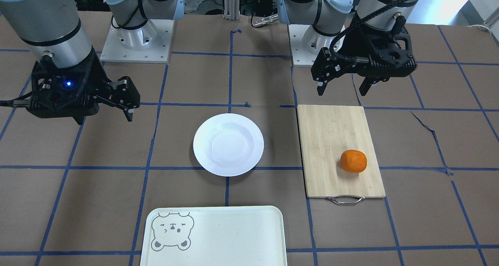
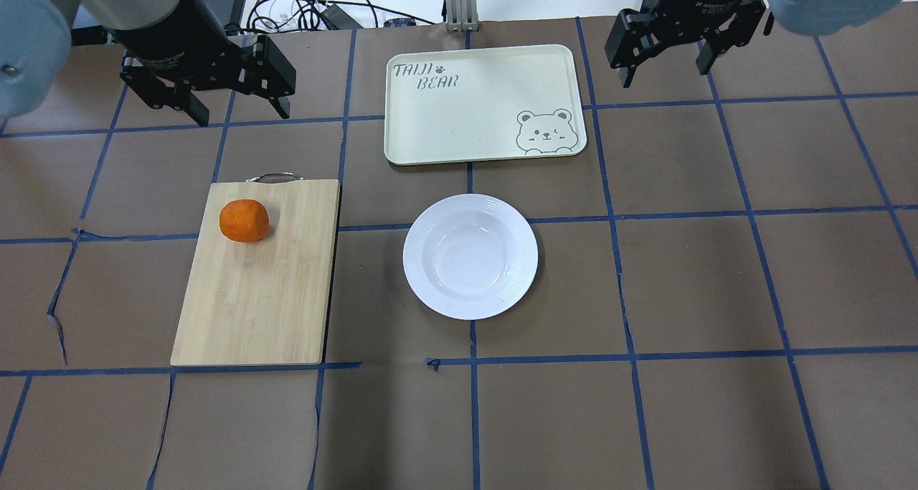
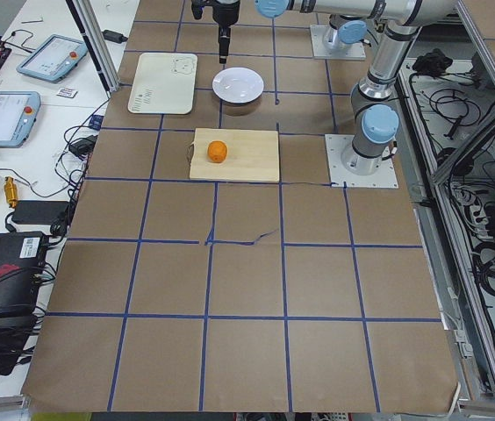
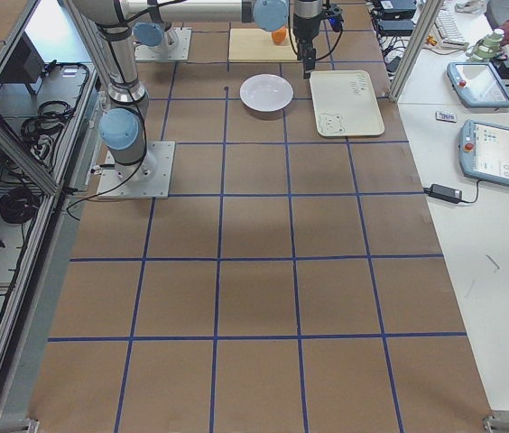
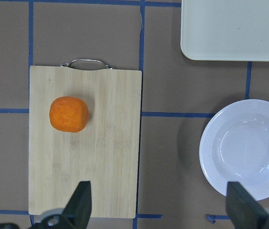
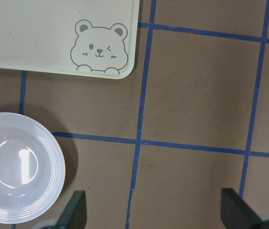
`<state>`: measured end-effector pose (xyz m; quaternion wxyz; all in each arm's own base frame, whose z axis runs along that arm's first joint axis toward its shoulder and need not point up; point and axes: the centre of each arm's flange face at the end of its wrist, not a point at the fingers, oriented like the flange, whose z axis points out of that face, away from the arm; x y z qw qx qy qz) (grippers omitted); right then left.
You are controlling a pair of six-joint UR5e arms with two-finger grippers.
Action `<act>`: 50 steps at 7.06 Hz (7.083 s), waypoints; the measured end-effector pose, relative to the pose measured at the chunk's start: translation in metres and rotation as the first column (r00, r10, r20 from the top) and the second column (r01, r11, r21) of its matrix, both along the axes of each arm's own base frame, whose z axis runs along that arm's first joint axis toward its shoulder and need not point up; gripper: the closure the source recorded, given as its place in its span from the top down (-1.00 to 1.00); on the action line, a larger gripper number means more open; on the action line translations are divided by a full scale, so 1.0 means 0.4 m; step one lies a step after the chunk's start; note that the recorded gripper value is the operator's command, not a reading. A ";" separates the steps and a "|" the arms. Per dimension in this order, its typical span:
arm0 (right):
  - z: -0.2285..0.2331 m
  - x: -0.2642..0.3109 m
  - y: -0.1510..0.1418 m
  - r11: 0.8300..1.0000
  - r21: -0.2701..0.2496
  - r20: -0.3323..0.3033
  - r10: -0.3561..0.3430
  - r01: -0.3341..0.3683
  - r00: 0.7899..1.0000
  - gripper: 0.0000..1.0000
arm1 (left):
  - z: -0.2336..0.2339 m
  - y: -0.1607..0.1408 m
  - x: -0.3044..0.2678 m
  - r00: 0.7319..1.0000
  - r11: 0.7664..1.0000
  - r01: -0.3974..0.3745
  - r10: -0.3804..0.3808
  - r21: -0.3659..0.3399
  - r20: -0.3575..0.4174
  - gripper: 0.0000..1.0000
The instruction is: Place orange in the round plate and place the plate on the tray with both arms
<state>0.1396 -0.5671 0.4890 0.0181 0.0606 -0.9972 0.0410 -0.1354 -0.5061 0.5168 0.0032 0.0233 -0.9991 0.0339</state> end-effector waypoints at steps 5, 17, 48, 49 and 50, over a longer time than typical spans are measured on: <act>0.038 0.017 -0.016 0.999 -0.032 0.040 0.010 -0.009 0.999 1.00 | 0.000 0.000 0.000 1.000 1.000 0.003 -0.003 0.000 0.000 1.00; 0.058 0.014 0.014 1.000 -0.019 0.047 0.005 -0.004 0.999 1.00 | -0.621 -0.219 0.238 0.986 0.960 0.067 -0.106 0.273 0.128 1.00; -0.309 0.036 0.034 0.975 0.214 0.461 -0.153 0.057 0.874 1.00 | -0.219 -0.067 -0.261 0.996 0.998 -0.055 0.058 0.036 -0.071 1.00; -0.409 0.047 0.068 0.979 0.199 0.504 -0.148 0.053 0.851 1.00 | -0.149 -0.054 -0.243 0.996 0.999 -0.042 0.040 -0.025 -0.083 1.00; -0.510 0.059 0.118 0.982 0.181 0.547 -0.144 0.052 0.825 1.00 | -0.107 -0.048 -0.235 0.996 0.996 -0.025 0.017 -0.080 -0.089 1.00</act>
